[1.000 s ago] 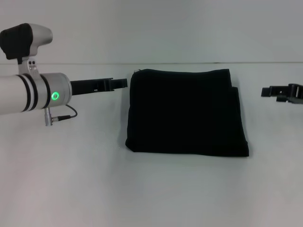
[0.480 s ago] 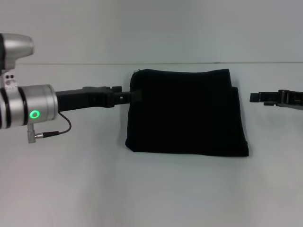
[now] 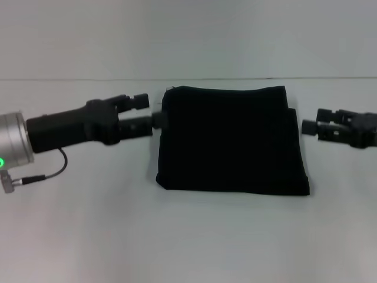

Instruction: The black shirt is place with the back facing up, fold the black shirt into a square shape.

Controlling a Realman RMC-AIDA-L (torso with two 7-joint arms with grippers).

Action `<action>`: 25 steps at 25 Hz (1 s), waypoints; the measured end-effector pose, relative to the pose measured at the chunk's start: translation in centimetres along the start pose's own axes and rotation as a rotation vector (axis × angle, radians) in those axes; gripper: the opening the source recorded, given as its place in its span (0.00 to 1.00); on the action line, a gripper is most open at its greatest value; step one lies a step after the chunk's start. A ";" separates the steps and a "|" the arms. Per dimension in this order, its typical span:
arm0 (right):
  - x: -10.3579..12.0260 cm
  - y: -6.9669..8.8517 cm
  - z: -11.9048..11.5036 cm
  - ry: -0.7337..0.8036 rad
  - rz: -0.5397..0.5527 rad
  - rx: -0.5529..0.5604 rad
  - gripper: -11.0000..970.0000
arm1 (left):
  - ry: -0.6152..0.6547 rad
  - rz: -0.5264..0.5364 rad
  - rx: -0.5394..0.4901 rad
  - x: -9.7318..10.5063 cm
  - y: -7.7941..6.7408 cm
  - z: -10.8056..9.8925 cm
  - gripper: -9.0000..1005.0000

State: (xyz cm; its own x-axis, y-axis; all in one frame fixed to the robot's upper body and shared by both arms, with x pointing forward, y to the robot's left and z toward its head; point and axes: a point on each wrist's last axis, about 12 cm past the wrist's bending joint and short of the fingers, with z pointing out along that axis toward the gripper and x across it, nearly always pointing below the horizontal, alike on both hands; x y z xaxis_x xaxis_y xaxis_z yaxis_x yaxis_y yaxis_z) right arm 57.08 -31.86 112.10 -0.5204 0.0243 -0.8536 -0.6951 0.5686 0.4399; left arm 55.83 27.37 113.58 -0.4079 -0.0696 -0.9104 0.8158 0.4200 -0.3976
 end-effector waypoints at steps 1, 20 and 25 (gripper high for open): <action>0.0 0.4 -0.1 0.012 -0.028 -0.009 0.81 | 0.006 0.021 0.015 0.1 -0.2 -0.1 0.89; -2.5 1.5 0.8 0.214 -0.107 0.048 0.96 | 0.266 0.125 0.060 0.0 0.1 2.7 0.88; -3.1 0.7 1.0 0.259 -0.091 0.112 0.96 | 0.321 0.114 -0.008 -0.6 1.1 4.1 0.88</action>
State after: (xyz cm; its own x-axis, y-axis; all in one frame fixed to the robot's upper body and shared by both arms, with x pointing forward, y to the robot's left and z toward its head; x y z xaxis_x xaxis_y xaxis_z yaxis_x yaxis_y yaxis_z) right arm 58.69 -30.67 114.81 -0.5773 -0.2337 -0.7824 -0.6935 0.6461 0.3187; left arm 58.64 24.16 113.22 -0.4235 0.2666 -0.8658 0.8608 0.4161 -0.2929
